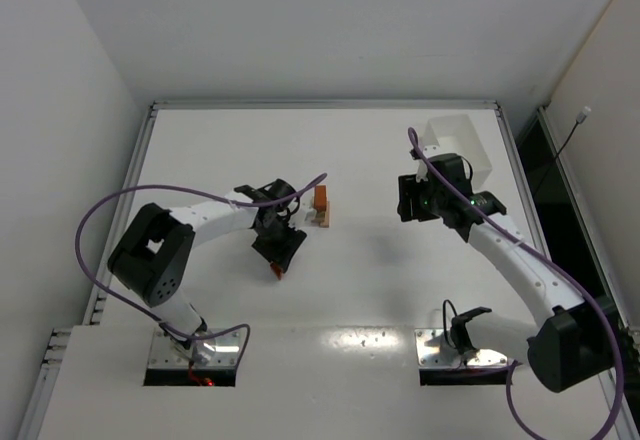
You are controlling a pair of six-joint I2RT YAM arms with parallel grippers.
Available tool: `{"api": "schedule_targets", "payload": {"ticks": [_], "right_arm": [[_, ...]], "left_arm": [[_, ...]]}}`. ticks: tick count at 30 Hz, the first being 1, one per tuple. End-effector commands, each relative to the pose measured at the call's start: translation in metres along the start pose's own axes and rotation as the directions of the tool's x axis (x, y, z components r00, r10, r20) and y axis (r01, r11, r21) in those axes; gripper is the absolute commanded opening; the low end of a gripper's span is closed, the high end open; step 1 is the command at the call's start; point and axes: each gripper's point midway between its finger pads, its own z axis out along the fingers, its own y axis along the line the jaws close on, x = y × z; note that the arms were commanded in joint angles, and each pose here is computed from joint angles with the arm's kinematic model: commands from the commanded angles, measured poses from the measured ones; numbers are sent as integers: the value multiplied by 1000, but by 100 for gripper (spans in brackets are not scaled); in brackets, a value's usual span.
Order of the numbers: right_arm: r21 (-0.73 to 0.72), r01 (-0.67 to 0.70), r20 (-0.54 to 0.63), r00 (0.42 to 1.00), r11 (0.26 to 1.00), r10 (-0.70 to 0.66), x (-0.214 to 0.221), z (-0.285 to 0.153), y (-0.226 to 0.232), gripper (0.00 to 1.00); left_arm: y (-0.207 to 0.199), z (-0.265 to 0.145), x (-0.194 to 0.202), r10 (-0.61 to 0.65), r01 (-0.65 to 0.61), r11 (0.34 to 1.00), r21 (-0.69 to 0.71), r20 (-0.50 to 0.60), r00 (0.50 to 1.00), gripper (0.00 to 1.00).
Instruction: Build the wood block tower
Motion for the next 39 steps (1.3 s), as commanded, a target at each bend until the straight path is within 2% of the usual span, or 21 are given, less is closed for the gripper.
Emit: {"api": "schedule_targets", "payload": {"ticks": [1,11,14,15,17,18,26,32,36,39], "right_arm": [[-9,6,19,1000,1000,-5,-3,3,1,52],[-9,6,19,1000,1000,-5,-5,4,1,52],[-9,6,19,1000,1000,-5,-5,4,1,52],[-9,6,19,1000,1000,-5,-5,4,1,52],[-10,6,29,1000,1000,-5,-9,2,2,52],[-10,6,29,1000,1000,-5,-9,2,2,52],[-12,6,38,999,1000,-5,-12,3,2,52],[-22,6,45,999,1000,-5,-13,1,4,52],[-81,19,39,999,997,-16,-12,0,14,54],[-181,33,39,999,983,-26,-12,-3,31,56]], "left_arm": [[-7,-4,-16,8,-9,1000,18,43,999,48],[-6,2,-9,4,-4,1000,18,25,1000,37],[-4,3,-8,-5,5,1000,9,26,1000,26],[-4,3,-8,-5,5,1000,9,26,1000,18],[-3,-3,-12,1,0,1000,-5,51,999,9],[-1,-5,-13,2,-2,1000,-16,60,998,0],[6,-29,-18,16,-2,996,-87,163,986,0],[20,-57,-31,31,24,980,-199,270,962,0],[34,-80,-41,45,59,954,-295,334,942,0],[36,-100,-53,97,56,933,-357,397,913,0]]}}
